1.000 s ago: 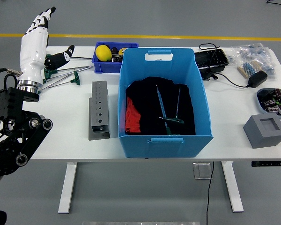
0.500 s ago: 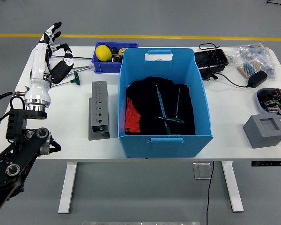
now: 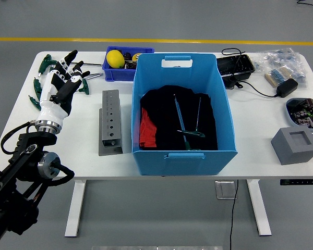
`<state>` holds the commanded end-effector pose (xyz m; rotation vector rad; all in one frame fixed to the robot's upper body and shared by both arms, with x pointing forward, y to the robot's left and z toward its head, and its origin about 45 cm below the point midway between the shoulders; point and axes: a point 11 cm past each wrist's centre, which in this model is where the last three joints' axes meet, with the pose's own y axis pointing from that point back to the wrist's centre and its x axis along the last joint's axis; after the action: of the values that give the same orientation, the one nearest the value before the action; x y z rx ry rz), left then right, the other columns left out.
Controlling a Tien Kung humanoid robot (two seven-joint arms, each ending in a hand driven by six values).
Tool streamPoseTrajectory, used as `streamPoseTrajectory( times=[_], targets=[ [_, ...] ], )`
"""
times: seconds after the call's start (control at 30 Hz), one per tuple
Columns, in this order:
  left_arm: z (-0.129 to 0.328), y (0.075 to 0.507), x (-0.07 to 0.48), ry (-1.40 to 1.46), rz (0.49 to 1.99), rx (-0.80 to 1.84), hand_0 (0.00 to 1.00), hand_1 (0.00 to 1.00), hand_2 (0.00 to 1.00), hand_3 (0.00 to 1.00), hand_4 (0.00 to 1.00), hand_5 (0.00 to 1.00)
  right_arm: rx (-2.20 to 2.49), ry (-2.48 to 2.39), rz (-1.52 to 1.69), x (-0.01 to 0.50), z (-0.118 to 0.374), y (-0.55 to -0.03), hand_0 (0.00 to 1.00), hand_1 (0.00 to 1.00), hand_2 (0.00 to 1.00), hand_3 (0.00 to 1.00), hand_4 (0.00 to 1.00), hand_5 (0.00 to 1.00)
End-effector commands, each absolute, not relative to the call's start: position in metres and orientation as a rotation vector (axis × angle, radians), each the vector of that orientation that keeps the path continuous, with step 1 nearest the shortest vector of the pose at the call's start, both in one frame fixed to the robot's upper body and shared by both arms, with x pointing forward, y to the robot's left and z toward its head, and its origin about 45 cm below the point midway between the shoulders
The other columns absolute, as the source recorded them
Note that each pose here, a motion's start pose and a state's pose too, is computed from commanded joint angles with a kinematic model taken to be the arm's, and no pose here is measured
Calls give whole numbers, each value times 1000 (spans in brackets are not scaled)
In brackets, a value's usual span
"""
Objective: Lift tool from toolbox,place it in box,lift tool from toolbox,place it in box
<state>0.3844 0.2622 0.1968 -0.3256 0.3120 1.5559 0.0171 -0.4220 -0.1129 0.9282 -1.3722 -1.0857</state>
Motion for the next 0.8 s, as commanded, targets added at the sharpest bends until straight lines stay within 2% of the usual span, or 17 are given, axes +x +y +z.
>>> streamPoseTrajectory(
  times=[0.13, 0.17, 0.5, 0.8],
  targets=[
    [185, 263, 383, 502, 1555, -408, 772, 849, 910, 731, 581, 253, 927, -1366, -1083, 18, -113, -421, 604, 659, 762, 636, 783, 757],
    [182, 263, 382, 557, 1554, -433, 777, 855, 918, 734, 616, 304, 927, -1364, -1081, 18, -113, -421, 604, 660, 761, 634, 782, 761],
    [170, 270, 379, 940, 1540, -666, 777, 855, 916, 708, 630, 328, 934, -1371, -1070, 22, -112, -424, 607, 660, 760, 633, 783, 761],
    [179, 272, 382, 968, 1520, -731, 780, 855, 918, 718, 648, 367, 948, -1391, -1045, 33, -109, -430, 607, 660, 760, 632, 784, 762]
  ],
)
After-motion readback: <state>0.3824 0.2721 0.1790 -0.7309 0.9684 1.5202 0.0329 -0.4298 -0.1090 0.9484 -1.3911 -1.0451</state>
